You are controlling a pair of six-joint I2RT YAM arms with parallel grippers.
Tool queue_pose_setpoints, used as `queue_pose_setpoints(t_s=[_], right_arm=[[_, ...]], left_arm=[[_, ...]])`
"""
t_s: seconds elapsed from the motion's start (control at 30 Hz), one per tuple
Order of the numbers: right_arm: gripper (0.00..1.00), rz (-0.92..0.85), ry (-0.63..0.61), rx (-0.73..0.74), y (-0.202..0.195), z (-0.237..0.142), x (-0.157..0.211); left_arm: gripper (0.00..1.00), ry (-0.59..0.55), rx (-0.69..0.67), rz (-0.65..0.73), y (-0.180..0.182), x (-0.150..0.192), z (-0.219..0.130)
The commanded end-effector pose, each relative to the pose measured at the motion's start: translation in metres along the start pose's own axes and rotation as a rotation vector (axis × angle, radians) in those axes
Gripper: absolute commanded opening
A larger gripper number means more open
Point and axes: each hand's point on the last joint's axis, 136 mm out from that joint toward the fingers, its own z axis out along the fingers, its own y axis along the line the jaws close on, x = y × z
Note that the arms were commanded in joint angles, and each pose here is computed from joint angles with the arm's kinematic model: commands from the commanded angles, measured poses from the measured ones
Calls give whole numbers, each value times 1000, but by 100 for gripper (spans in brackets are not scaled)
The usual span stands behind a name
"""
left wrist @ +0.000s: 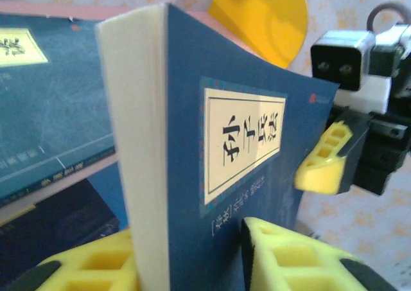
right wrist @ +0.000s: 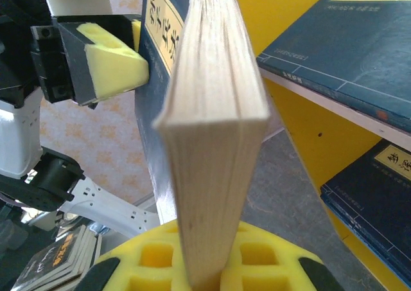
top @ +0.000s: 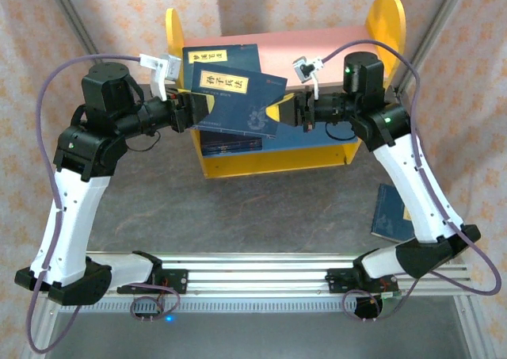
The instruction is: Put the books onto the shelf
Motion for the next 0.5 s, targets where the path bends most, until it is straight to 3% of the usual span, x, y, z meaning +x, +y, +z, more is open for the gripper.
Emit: queue_pose_setpoints(t_s=[0.0,0.1,0.2,0.33,0.47], right_arm=[[5,-59,-46,-20,15,-6,-20],[8,-47,-61,3,11,-6,-22],[17,-27,-94,39,6,-6,-29],[33,27,-173,152,-15,-10,-45],[56,74,-254,218,-26,-15,-64]], left_arm=[[20,-20,60,36,-12,-4,-2],[11,-59,68,34,-14,-10,-3],[3,-110,88,22,-17,-19,-4],[0,-207,77,1,-16,-38,-8],[0,-312,81,-28,-17,-62,-14]])
